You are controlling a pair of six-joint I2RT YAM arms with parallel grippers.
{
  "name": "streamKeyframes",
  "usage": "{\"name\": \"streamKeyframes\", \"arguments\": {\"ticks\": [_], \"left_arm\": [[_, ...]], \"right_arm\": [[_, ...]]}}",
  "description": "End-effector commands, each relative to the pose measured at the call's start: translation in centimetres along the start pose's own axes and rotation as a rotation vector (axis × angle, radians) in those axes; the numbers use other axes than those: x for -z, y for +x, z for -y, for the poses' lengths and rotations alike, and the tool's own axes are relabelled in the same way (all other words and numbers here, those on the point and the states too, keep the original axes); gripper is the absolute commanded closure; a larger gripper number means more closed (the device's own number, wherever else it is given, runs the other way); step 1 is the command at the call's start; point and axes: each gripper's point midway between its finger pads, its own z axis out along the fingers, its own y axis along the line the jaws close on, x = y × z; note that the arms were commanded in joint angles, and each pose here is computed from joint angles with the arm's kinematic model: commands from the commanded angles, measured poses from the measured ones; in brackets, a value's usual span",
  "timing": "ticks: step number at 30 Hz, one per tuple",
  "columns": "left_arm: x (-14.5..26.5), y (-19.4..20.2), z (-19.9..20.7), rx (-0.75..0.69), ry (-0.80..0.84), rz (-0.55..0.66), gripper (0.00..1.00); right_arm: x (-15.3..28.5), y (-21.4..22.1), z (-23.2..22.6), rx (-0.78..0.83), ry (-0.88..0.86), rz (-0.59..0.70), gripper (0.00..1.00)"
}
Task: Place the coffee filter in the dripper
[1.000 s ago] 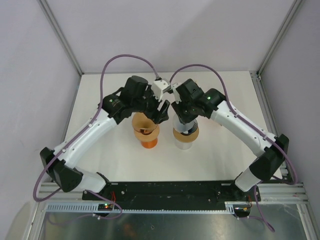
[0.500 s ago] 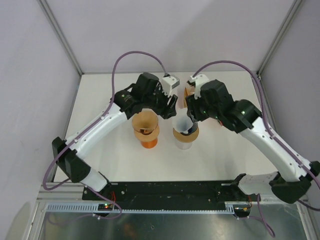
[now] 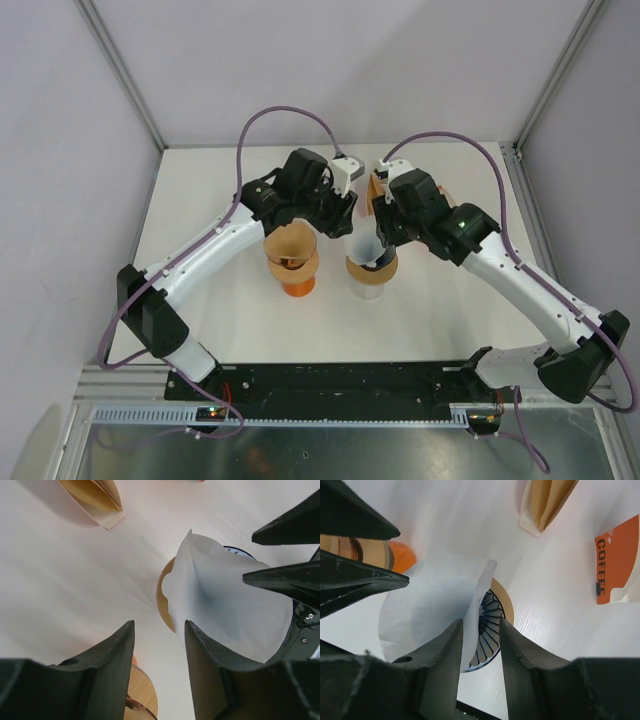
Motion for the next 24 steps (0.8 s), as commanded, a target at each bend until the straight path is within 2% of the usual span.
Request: {"name": "streamKeyframes", "arguments": {"ticks": [1, 9, 13, 19, 24], "left_arm": [[-0.3, -0.4, 0.5, 0.008, 0.012, 0.017, 0.53], [-0.9, 1.2, 1.1, 0.008, 0.051, -0.020, 0.71], [-1.0, 1.7, 1.4, 0.007, 0.068, -0.029, 0.77], [-1.3, 2.3, 1.8, 0.007, 0.087, -0.042, 0.81], [-0.9, 1.8, 2.5, 0.000, 0.111, -0.026, 0.79]], "right_arm": [[-0.8, -0.6, 0.0, -0.044, -0.003, 0.026, 0.64], [-1.5, 1.8, 0.5, -0.069, -0.009, -0.029, 0.83], [-1.8, 2.8, 1.0, -0.073, 0.002, -0.049, 0.89], [-2.1, 3.5, 0.9, -0.067, -0.011, -0.049, 0.90], [-1.9, 3.2, 0.9, -0.047, -0.002, -0.028, 0.79]]}}
